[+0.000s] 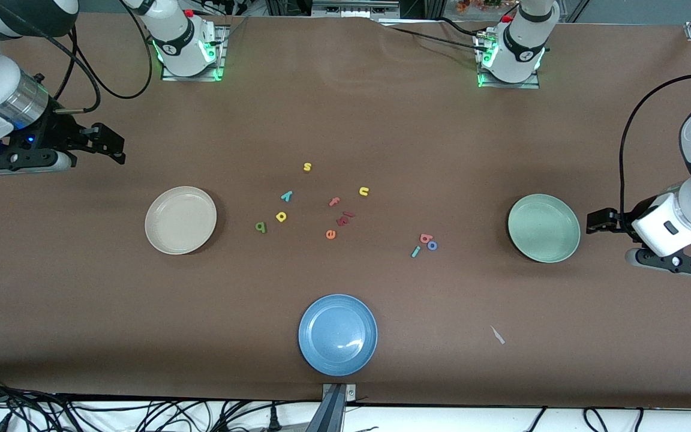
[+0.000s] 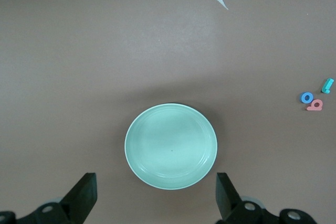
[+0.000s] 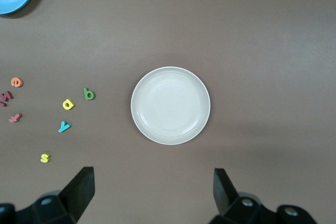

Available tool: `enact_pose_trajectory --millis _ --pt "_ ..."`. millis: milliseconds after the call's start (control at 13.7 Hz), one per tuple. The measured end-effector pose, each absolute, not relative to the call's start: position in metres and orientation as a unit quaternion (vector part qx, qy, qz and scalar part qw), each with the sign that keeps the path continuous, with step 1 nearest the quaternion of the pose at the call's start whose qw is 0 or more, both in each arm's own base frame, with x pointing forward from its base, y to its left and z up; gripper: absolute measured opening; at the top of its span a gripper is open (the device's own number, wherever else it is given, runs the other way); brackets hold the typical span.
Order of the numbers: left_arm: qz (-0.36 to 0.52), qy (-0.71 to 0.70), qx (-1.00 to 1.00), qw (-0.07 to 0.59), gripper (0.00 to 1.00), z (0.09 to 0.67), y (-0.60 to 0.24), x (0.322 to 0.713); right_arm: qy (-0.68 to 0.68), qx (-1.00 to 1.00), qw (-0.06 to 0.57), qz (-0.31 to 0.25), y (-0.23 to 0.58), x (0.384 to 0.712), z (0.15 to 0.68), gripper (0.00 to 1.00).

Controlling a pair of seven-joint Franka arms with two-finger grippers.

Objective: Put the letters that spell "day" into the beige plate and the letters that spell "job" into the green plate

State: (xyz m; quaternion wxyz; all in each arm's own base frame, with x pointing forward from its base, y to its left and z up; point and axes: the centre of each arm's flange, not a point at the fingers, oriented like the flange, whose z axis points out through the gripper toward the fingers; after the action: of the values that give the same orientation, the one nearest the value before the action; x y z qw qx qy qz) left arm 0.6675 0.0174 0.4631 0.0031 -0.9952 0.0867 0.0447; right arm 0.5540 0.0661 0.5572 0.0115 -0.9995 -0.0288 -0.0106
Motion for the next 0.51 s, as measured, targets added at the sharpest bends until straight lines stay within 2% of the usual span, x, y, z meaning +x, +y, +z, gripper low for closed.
enact_pose_trajectory --millis 510 --pt "0.045 0.053 -0.998 0.002 1.00 0.4630 0.0116 0.6674 -0.029 -1.000 0.011 -0.006 0.0660 0.5531 0.5563 1.00"
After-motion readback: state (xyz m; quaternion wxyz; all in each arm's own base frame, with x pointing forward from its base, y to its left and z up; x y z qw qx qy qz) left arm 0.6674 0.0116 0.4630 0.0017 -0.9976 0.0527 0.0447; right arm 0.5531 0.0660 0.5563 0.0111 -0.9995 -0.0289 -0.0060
